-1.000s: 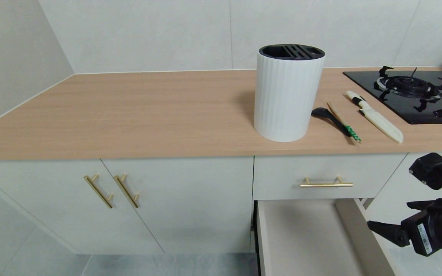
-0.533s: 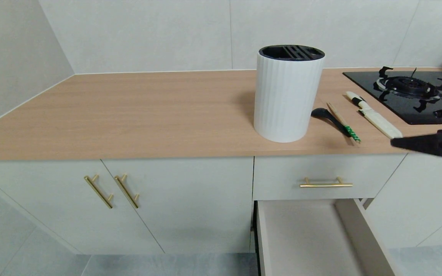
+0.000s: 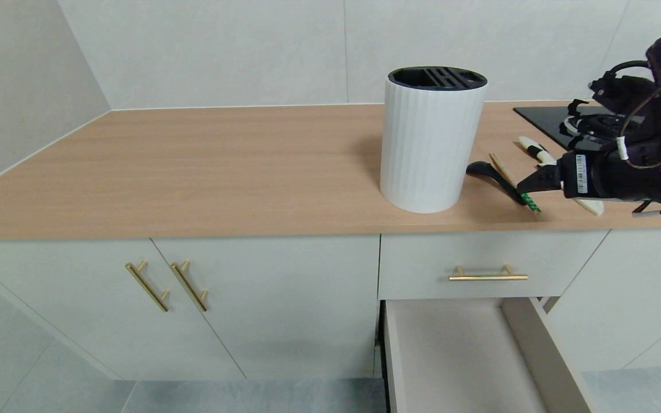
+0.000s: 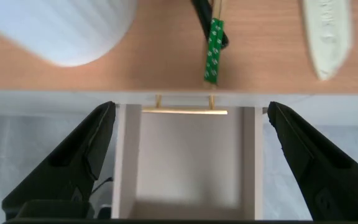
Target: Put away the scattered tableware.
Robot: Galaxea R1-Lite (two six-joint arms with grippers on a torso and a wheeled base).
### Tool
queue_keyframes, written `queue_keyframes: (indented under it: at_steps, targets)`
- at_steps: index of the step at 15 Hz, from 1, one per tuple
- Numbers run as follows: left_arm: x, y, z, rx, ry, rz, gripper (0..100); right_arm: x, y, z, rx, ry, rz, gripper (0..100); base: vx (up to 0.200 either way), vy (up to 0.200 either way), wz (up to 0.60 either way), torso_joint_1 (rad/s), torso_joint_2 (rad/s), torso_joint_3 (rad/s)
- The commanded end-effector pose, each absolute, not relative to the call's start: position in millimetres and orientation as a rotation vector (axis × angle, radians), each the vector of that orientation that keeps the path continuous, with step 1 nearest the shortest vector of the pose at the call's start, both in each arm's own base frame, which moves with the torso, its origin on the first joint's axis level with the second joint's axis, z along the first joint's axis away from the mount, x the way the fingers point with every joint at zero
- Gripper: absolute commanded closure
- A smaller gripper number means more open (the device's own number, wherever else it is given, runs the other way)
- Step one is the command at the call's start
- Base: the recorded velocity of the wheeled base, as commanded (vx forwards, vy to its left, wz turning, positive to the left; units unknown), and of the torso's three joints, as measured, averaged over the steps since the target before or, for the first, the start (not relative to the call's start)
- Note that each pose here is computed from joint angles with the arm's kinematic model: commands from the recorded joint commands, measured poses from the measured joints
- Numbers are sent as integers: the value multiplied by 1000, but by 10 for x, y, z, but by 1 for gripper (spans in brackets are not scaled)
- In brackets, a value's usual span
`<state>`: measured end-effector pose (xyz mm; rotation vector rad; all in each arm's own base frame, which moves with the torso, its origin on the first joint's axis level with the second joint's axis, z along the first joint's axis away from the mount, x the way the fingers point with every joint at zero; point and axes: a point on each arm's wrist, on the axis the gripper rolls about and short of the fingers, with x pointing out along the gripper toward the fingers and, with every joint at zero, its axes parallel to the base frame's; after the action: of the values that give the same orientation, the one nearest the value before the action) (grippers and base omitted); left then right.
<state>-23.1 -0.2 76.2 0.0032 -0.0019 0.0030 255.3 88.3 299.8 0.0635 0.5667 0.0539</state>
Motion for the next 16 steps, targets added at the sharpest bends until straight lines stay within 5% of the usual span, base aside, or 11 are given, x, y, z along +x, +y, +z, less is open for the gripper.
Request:
queue_keyframes:
  at_steps: [1,16]
  targets:
    - [-230,-2,762,3,-2,5,0,2795,969,2783,38,615,24,0,0,0,0,0,0,0]
    - [-230,-2,762,3,-2,5,0,3149,946,2549,31,602,-72,0,0,0,0,0,0,0]
